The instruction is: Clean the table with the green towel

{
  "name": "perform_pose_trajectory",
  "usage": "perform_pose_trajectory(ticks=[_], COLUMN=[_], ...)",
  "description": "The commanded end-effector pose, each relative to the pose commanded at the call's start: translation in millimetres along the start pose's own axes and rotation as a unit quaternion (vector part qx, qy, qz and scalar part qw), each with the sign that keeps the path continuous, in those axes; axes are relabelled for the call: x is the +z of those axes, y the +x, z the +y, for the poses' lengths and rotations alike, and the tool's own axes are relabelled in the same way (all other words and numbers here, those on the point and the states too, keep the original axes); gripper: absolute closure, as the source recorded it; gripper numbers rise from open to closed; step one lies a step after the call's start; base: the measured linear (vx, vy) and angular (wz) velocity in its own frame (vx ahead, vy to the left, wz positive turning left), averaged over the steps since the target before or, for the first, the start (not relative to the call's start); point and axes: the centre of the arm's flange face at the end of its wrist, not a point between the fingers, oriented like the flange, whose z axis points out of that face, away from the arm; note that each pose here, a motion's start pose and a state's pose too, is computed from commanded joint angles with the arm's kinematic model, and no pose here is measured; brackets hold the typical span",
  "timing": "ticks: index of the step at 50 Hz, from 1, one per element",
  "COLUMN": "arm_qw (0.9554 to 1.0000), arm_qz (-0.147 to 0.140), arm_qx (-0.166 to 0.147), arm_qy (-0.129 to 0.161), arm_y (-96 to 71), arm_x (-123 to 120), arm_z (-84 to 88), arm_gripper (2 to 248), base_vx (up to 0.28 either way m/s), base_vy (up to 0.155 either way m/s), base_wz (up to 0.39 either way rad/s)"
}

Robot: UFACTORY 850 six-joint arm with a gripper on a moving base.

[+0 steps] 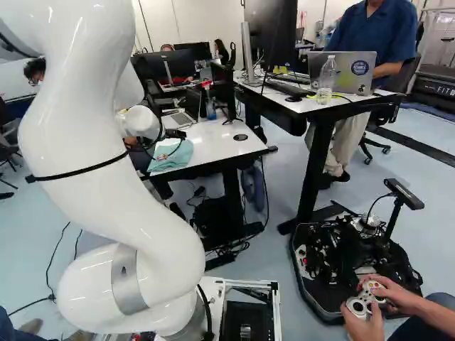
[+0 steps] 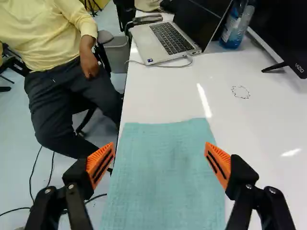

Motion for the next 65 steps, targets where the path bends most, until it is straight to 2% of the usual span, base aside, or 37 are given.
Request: perform_pose_trajectory(ticks=[27,53,65], arm_qw=[0.9998,0.9998,0.9999], arm_qz=[0.020,0.020,0.011], arm_qx=[0.000,0.000,0.000], arm_qy=[0.000,0.000,0.000], arm_y=[0.0,0.0,-1.6], arm_x=[-2.0,-2.0,-2.0], arm_z=[-0.1,-0.1,-0.1], arm_gripper=[3,3,3], base_vx=[0.000,0.000,0.000], base_vy=[0.000,0.000,0.000], base_wz=[0.000,0.000,0.000])
